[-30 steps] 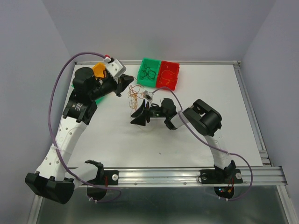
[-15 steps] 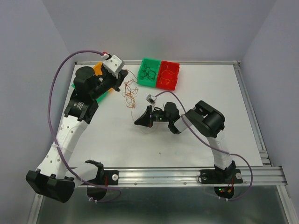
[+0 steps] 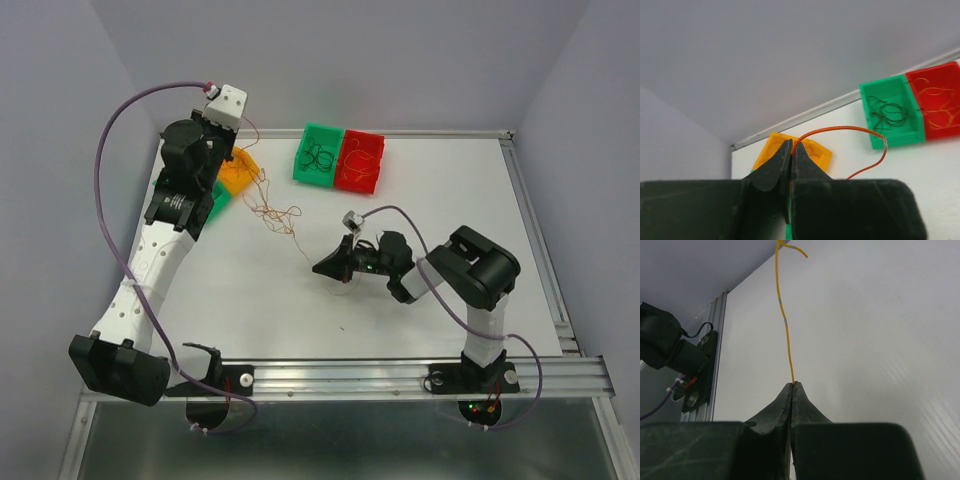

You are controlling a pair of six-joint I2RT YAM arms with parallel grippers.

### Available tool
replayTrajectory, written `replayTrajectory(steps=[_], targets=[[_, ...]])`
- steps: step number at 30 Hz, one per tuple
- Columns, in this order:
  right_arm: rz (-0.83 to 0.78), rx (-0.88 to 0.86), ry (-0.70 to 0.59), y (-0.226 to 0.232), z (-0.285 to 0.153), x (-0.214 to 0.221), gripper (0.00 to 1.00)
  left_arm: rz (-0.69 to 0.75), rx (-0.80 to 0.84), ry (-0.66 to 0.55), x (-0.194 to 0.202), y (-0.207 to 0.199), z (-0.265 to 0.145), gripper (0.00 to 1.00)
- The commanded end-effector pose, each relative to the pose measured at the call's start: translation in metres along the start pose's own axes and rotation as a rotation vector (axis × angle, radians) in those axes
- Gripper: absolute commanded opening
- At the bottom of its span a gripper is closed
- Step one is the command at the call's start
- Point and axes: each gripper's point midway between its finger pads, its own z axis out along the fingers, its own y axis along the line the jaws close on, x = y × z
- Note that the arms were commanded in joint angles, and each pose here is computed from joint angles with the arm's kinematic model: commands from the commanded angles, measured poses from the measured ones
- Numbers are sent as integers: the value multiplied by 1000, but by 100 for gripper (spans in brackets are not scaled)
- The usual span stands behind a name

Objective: Untangle the cables

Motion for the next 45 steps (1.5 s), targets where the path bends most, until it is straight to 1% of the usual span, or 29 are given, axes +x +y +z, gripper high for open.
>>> replayTrajectory(steps=[1,3,4,5,6,10,12,13,15,17,18,20,21,23,30,32,33,34,37,39,40,42,44,45], targets=[[-300,-42,-378,37,-39,-98,0,64,-336,-84,-41,84,-21,3],[-300,-10,-396,37,-54,-104,0,78,-375,-73,-40,95,-27,3],[-301,24,-410,29,-64,-110,1,83,-409,-67,-38,106,-32,3],[-299,51,-423,27,-73,-115,1,83,-430,-81,-43,112,-41,3],[-300,100,-434,20,-88,-121,0,88,-448,-77,-42,116,-46,3],[-303,217,-479,10,-120,-134,1,97,-499,-89,-50,128,-69,3],[-280,291,-513,2,-134,-141,1,100,-534,-98,-56,135,-81,3],[-281,347,-556,-2,-149,-152,1,110,-589,-91,-57,144,-90,3],[-241,429,-566,-16,-164,-154,1,121,-643,-81,-57,156,-100,3],[-217,541,-644,-28,-194,-169,1,128,-671,-80,-58,163,-108,3],[-155,585,-660,-38,-204,-168,1,130,-692,-78,-59,167,-113,3],[-97,706,-729,-57,-236,-172,1,142,-762,-73,-59,178,-125,3],[-47,754,-777,-65,-253,-174,1,137,-824,-72,-58,187,-132,3],[7,799,-807,-76,-267,-171,1,159,-878,-55,-58,194,-141,3],[51,920,-875,-89,-297,-164,1,177,-988,-50,-59,210,-163,3],[34,922,-869,-87,-298,-164,1,168,-946,-65,-61,205,-161,3],[24,915,-871,-84,-297,-166,1,169,-902,-52,-59,200,-158,3],[12,895,-855,-82,-293,-167,1,153,-843,-94,-65,193,-154,3],[-13,891,-837,-81,-291,-170,0,152,-790,-114,-69,186,-151,3],[-43,844,-771,-78,-279,-167,1,144,-736,-129,-72,179,-148,3],[-51,809,-739,-76,-270,-167,1,159,-633,-132,-71,164,-136,3],[-78,738,-652,-73,-243,-163,6,127,-513,-156,-70,144,-130,3],[-106,748,-639,-75,-234,-166,10,115,-400,-191,-76,124,-123,3],[-106,756,-618,-77,-230,-163,16,109,-378,-193,-76,120,-121,3]])
